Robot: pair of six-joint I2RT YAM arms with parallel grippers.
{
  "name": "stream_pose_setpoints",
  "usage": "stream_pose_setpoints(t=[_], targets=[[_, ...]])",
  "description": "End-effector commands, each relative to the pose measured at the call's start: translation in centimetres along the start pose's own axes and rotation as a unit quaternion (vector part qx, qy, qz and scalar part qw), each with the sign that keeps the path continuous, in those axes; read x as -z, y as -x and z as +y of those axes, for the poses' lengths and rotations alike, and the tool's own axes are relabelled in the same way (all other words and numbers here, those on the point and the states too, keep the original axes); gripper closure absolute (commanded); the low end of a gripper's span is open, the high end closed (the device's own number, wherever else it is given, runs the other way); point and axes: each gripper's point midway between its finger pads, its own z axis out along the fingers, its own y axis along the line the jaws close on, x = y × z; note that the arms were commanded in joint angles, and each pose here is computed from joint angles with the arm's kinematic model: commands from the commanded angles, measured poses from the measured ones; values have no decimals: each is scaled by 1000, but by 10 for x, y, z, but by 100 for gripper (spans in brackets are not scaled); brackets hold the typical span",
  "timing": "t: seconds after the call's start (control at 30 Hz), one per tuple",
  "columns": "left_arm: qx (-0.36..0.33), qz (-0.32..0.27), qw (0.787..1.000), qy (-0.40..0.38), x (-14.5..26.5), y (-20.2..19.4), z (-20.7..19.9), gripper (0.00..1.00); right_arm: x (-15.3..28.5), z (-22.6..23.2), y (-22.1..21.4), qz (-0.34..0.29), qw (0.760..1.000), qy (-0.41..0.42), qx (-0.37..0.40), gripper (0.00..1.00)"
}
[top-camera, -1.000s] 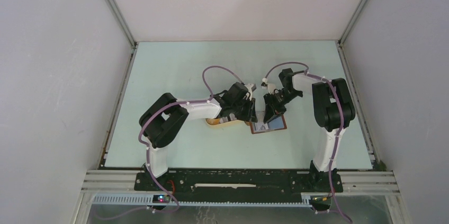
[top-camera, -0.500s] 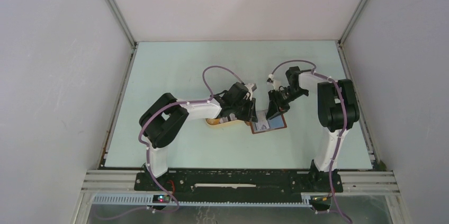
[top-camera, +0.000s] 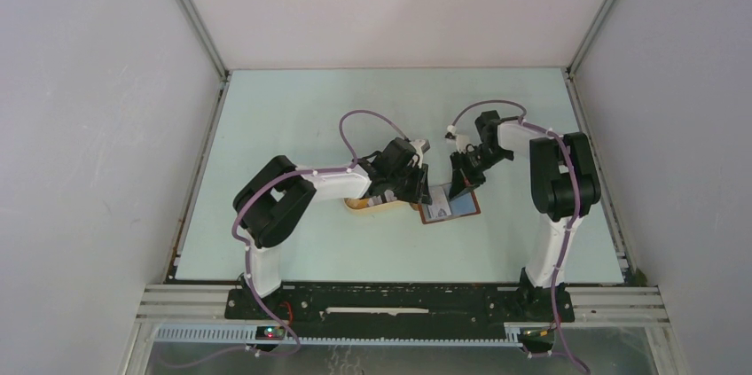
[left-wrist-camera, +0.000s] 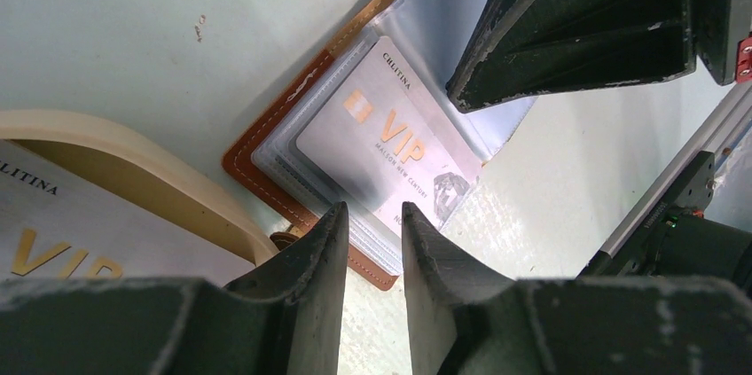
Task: Put the credit cards into the card holder
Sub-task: Insert the credit card into the card holder.
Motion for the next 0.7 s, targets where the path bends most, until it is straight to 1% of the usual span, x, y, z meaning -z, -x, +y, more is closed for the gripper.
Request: stream_pose_setpoints(t=[0.0, 0.23, 0.43, 0.57, 0.67], targets=[[2, -6, 1000, -14, -3, 6, -6, 67, 0, 2, 11, -4, 1000, -19, 18, 100], [2, -5, 1000, -17, -3, 7, -7, 67, -8, 17, 10, 5, 999, -6, 38, 100], [0, -9, 1000, -18, 1, 8, -9, 67, -4, 23, 12, -3, 999, 8, 48, 100], [-14, -43, 998, -33, 13, 25, -22, 66, 9, 24, 14, -20, 998, 24, 52, 100], [-26, -66, 997, -40, 26, 37, -31, 66, 21, 26, 16, -38, 997, 40, 57, 97]])
